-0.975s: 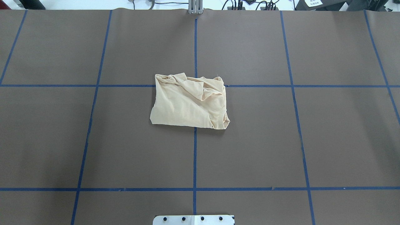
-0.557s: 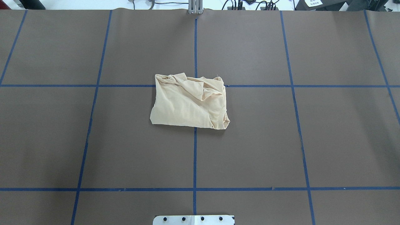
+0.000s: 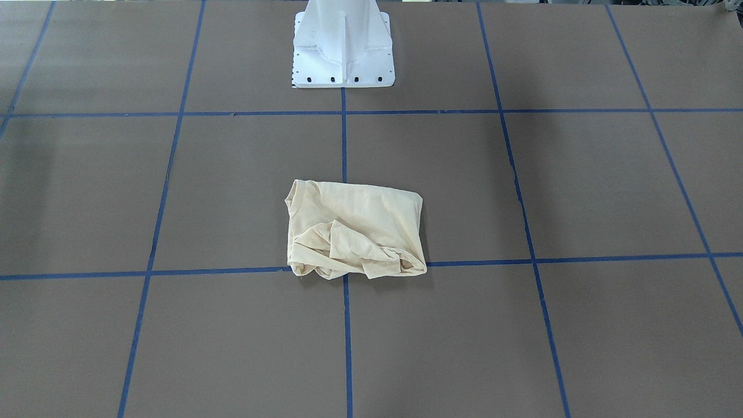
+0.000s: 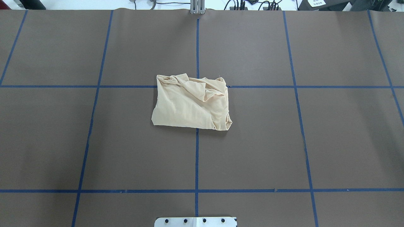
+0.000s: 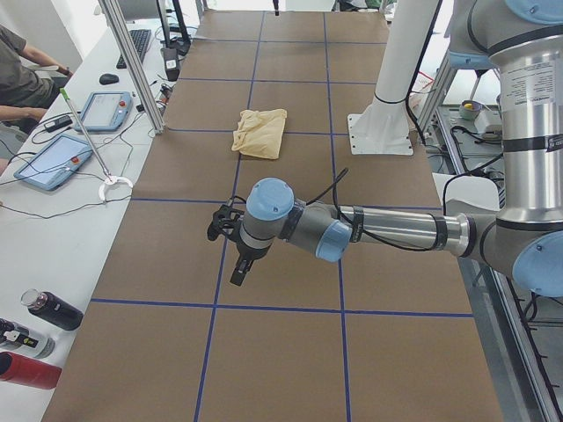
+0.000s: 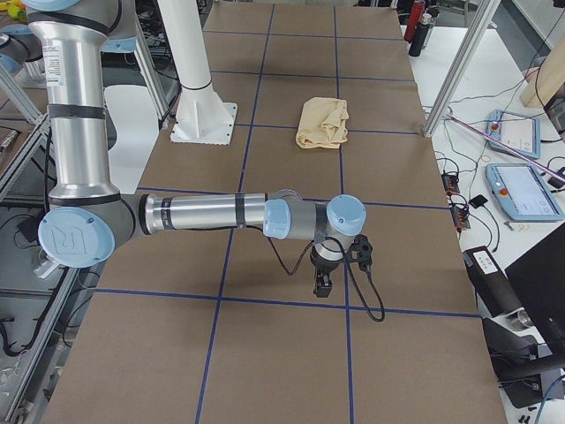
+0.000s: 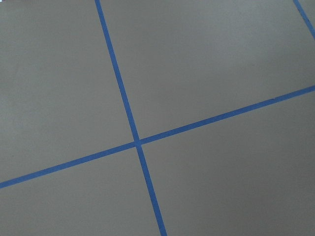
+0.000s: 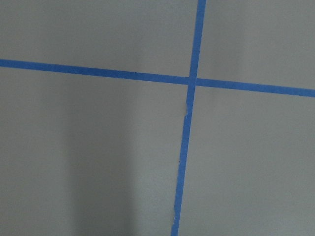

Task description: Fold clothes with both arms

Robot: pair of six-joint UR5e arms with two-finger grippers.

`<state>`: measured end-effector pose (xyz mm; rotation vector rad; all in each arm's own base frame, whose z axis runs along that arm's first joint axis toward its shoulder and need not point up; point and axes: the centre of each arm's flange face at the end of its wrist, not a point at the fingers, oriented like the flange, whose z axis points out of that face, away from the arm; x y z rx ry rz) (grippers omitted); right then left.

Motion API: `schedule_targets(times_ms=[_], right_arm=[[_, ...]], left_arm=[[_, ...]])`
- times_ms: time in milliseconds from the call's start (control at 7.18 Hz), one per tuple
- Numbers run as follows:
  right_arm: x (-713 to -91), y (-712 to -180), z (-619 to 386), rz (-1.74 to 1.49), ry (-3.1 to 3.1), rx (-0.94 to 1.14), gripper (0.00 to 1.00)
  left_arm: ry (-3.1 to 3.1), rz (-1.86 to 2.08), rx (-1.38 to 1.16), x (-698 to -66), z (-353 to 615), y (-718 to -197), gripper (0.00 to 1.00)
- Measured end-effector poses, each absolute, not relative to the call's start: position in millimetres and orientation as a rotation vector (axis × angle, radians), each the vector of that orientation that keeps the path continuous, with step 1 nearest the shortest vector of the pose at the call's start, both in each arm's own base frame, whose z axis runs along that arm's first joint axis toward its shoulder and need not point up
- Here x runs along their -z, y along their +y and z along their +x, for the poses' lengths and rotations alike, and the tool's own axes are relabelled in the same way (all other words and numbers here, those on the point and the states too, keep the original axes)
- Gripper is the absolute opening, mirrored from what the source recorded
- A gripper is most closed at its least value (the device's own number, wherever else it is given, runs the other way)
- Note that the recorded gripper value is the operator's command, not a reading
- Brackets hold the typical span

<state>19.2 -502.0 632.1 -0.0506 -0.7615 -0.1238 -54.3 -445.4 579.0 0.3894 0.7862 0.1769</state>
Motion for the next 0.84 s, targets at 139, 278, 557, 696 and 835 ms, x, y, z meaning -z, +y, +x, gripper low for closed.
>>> schedule_targets(times_ms=[139, 278, 557, 696, 835], right_arm=[[-631.9, -502.4, 19.2, -0.041, -0.761, 0.127, 1.00], [-632.0, -502.4, 19.2, -0.038, -0.761, 0.128, 1.00], [-631.6, -502.7, 19.1, -0.034, -0.762, 0.130, 1.00], [-631.3, -502.9, 19.1, -0.033, -0.763, 0.130, 1.00], [-630.9, -503.0, 19.0, -0.033, -0.763, 0.130, 1.00]], left_arm=[[0.786, 0.390, -0.177, -578.8, -54.3, -445.4, 0.99], [0.786, 0.390, -0.177, -578.5, -54.2, -445.4, 0.99], [0.786, 0.393, -0.178, -576.8, -54.4, -445.2, 0.99], [0.786, 0.395, -0.179, -575.8, -54.4, -445.1, 0.99], [0.786, 0.395, -0.179, -575.4, -54.4, -445.0, 0.99]])
